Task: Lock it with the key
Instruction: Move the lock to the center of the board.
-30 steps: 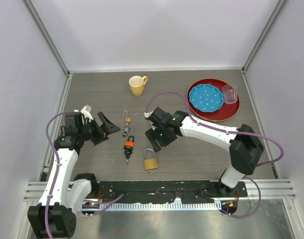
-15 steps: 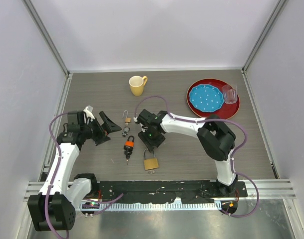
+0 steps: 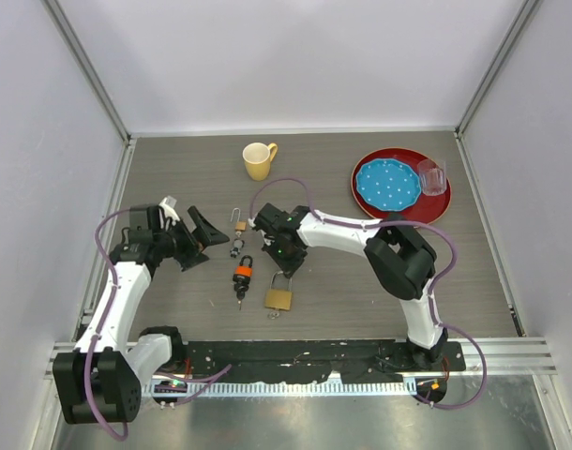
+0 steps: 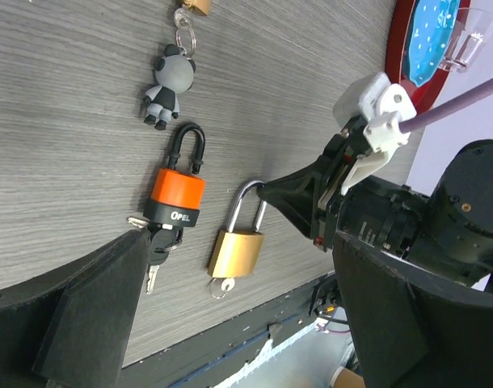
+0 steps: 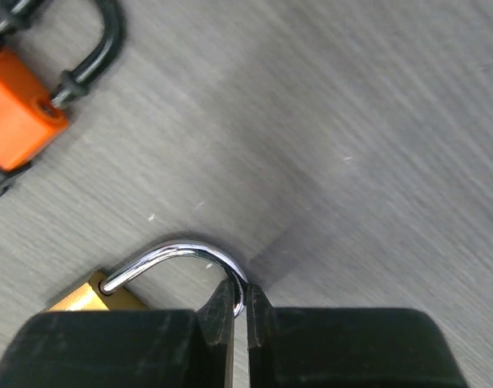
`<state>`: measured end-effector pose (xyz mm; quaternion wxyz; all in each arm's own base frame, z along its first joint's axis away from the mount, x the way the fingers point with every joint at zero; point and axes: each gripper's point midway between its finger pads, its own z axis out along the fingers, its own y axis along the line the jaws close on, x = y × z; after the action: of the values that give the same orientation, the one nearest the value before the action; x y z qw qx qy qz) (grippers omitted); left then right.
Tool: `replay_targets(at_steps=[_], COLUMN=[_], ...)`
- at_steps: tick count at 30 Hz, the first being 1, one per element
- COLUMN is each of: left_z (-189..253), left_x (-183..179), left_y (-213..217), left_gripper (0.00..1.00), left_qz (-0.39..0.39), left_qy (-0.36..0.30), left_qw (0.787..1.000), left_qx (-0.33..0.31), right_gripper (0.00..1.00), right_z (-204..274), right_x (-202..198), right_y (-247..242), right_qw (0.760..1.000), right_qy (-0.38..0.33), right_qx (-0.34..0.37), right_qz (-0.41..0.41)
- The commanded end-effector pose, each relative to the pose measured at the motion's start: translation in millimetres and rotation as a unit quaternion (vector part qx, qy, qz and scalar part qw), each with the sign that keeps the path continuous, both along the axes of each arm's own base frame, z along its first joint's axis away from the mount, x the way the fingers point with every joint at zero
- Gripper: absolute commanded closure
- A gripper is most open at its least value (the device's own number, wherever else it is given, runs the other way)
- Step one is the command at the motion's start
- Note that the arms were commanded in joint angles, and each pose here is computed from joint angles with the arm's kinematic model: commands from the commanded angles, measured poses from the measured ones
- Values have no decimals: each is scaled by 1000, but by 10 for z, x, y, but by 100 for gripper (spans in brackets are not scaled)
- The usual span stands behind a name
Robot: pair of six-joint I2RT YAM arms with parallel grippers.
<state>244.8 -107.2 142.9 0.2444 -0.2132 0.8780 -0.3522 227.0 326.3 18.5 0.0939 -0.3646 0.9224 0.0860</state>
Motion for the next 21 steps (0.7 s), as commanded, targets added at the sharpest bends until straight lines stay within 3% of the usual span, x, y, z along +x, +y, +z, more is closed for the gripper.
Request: replay_targets(at_steps=[1,7,15,21], left_z=[265,315,302,199], left_x=[185,304,392,453], left_y=[-62,-160,-495,-732], left_gripper=[0,0,0,1], left_qz=[-10,-27,-76,-101], left_qy=[-44,-51,-45,-31], left_qw=[999,998,996,994], left_qx=[-22,-38,-16,-20], right_gripper=[95,95,81,49], right_z=[-8,169,325,785], right_x=[446,741,874,1043], right_y=[-240,-272,-21,-74], right_qw=[997,998,996,987], right_qy=[-38,-40,-44,-108], right_qx=[-20,24,70,83], right_qz=[-56,-51,-30,-83])
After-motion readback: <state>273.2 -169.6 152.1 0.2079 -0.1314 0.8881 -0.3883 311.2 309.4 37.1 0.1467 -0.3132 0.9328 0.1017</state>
